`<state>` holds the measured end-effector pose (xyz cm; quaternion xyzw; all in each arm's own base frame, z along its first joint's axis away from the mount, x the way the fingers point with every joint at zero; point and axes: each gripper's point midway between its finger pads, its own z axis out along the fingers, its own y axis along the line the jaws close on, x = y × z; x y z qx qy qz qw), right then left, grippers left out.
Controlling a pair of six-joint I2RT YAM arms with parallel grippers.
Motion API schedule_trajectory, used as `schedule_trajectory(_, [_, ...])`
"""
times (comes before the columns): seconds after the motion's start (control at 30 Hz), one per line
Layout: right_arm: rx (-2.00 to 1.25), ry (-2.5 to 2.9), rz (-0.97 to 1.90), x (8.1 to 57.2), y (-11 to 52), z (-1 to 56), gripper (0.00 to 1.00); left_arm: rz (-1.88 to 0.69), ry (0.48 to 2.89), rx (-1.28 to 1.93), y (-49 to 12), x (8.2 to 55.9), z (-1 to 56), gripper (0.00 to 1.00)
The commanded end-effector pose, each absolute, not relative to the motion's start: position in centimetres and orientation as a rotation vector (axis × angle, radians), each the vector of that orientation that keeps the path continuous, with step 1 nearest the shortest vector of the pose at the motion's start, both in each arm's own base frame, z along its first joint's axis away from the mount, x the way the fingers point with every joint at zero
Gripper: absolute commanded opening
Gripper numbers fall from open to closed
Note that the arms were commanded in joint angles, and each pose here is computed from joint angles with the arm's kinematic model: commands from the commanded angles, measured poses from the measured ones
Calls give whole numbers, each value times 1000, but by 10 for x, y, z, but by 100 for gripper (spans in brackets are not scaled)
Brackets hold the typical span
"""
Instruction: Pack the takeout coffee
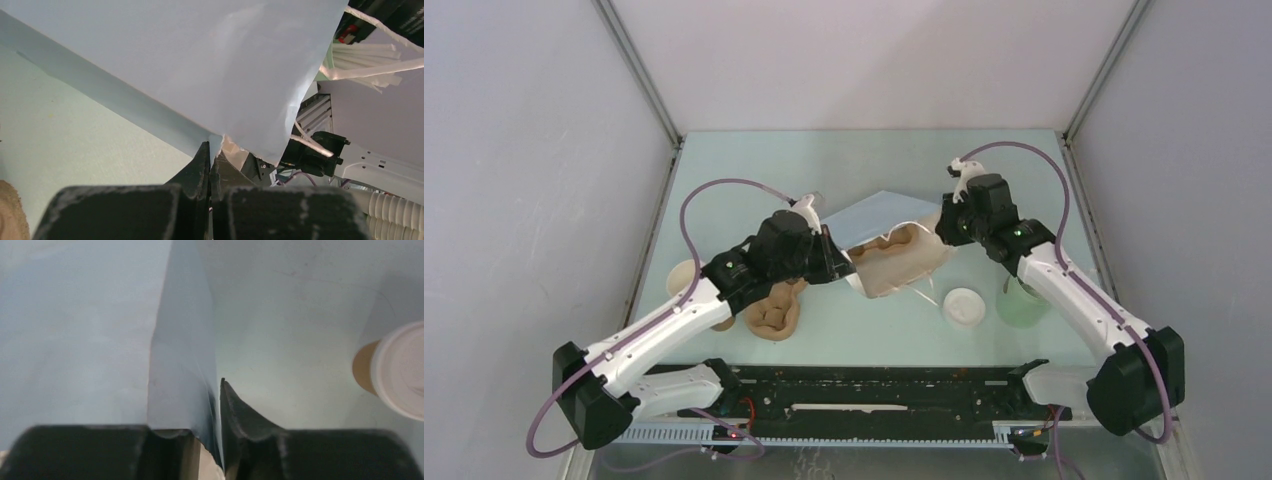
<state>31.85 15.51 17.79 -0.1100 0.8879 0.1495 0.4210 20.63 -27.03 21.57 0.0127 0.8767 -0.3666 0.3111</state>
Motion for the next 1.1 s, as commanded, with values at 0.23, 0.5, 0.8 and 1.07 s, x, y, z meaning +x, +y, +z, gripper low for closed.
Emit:
schedule_trajectory(0.23, [-398, 2164, 417, 260, 188, 301, 0, -1242, 2244, -2, -265, 182, 307, 0])
schedule_trajectory(0.5, [-446, 2512, 363, 256, 186, 248, 0, -1237, 2386, -286, -250, 184, 255, 2])
schedule_trajectory(0.8, [-490, 2481, 496, 239, 194, 298, 4, -1474, 2224, -342, -247, 184, 314, 4])
schedule_trajectory(1.07, [-429, 2627, 503, 269, 189, 240, 4, -1412, 2389, -446, -246, 192, 248, 2])
